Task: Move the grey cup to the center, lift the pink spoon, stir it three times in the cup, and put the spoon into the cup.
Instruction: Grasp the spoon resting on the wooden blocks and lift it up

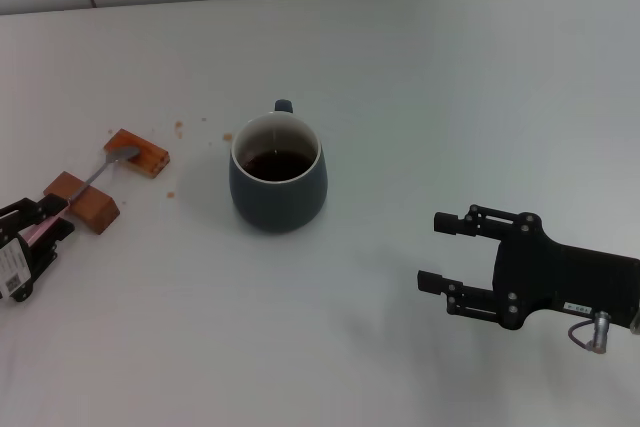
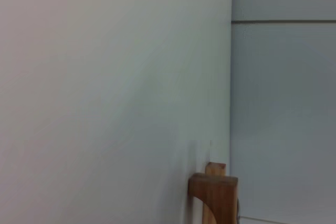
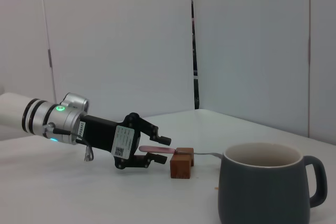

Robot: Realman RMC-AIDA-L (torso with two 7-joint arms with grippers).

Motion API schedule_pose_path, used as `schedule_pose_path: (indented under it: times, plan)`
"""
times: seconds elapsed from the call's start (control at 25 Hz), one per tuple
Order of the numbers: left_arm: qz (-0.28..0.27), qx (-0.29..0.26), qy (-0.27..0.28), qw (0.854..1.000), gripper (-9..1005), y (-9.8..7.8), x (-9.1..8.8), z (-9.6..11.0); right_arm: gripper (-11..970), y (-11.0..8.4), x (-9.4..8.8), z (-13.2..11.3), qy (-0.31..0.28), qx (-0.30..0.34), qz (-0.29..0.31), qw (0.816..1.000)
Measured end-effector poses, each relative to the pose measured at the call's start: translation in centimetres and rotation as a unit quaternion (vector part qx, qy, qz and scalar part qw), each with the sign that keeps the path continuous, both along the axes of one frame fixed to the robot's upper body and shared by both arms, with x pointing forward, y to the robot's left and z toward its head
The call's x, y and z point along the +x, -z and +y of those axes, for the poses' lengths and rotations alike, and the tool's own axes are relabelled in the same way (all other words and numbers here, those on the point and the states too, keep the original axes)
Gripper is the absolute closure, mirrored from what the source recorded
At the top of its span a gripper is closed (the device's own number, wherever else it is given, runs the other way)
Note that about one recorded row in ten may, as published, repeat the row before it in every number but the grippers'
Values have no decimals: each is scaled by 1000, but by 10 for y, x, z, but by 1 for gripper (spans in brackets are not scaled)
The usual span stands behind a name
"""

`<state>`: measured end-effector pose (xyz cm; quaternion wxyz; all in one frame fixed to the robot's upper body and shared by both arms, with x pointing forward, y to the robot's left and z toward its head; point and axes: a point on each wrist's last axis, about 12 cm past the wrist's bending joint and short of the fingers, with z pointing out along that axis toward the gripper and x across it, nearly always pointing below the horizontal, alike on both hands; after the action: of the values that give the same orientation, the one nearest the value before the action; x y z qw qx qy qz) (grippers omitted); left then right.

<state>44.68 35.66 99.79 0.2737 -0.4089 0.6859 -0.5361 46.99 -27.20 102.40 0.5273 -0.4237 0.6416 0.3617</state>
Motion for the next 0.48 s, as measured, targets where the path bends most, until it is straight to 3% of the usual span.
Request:
schedule_pose_path:
  times: [0.48]
  plan:
    - [-7,25,0,1000,719,1,1,3,256,0,1,0,1,1,3,1000]
